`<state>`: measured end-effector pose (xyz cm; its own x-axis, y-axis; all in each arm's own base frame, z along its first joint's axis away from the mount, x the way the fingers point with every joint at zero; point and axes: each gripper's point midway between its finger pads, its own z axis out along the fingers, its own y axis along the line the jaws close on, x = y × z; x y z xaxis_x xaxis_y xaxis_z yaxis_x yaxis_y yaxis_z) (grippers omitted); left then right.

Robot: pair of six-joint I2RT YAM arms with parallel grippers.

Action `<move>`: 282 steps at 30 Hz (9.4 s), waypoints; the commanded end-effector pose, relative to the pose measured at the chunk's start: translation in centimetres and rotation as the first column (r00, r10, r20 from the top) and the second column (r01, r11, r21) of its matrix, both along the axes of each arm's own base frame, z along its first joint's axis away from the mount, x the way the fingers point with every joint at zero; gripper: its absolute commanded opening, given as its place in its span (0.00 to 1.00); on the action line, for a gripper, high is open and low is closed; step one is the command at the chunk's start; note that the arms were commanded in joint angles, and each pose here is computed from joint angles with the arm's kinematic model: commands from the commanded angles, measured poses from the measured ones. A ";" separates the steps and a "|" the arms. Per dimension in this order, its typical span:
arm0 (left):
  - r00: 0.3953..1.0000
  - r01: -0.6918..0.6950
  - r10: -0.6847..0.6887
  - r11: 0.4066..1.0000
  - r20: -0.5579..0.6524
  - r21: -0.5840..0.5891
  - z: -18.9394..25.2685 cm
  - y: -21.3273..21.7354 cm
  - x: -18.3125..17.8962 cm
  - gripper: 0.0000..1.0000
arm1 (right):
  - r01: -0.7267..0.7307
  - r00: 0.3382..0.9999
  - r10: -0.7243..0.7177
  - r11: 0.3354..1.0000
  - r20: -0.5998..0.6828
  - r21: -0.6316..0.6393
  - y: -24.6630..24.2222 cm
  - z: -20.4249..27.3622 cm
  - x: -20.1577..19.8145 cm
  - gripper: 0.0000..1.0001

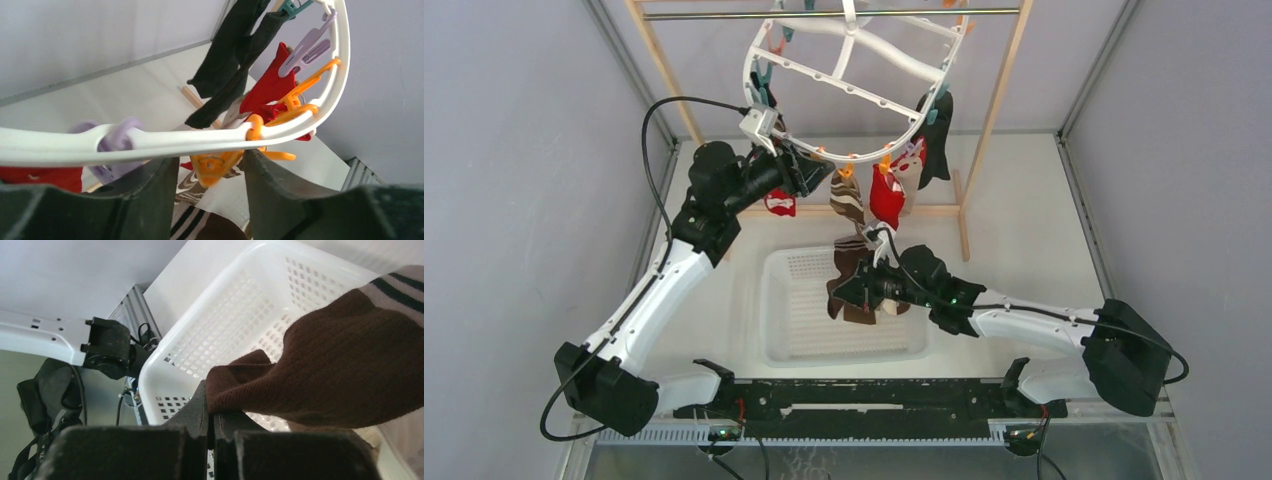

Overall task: Remove the socks clipped to the hanger
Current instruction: Place the sock in the bin, then remove the sock from the hanger.

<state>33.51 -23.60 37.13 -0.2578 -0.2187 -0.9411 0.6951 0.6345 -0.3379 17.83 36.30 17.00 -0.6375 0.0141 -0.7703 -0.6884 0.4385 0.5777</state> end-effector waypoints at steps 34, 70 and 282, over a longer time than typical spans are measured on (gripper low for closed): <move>0.969 -0.241 0.240 0.970 -0.060 -0.009 0.1 7.7 -8.4 1.00 | -0.250 0.963 0.249 0.968 0.108 -0.001 8.6 3.9 -1.6 0.00; 0.964 -0.244 0.242 0.970 -0.114 -0.009 -2.9 7.8 -9.1 1.00 | -0.259 0.966 0.239 0.906 -0.100 -0.334 7.1 -9.7 -5.4 0.60; 0.950 -0.220 0.203 0.974 -0.237 -0.046 -9.0 7.6 -11.1 1.00 | 0.240 0.946 -0.292 0.923 0.140 0.299 -12.5 9.6 12.0 0.00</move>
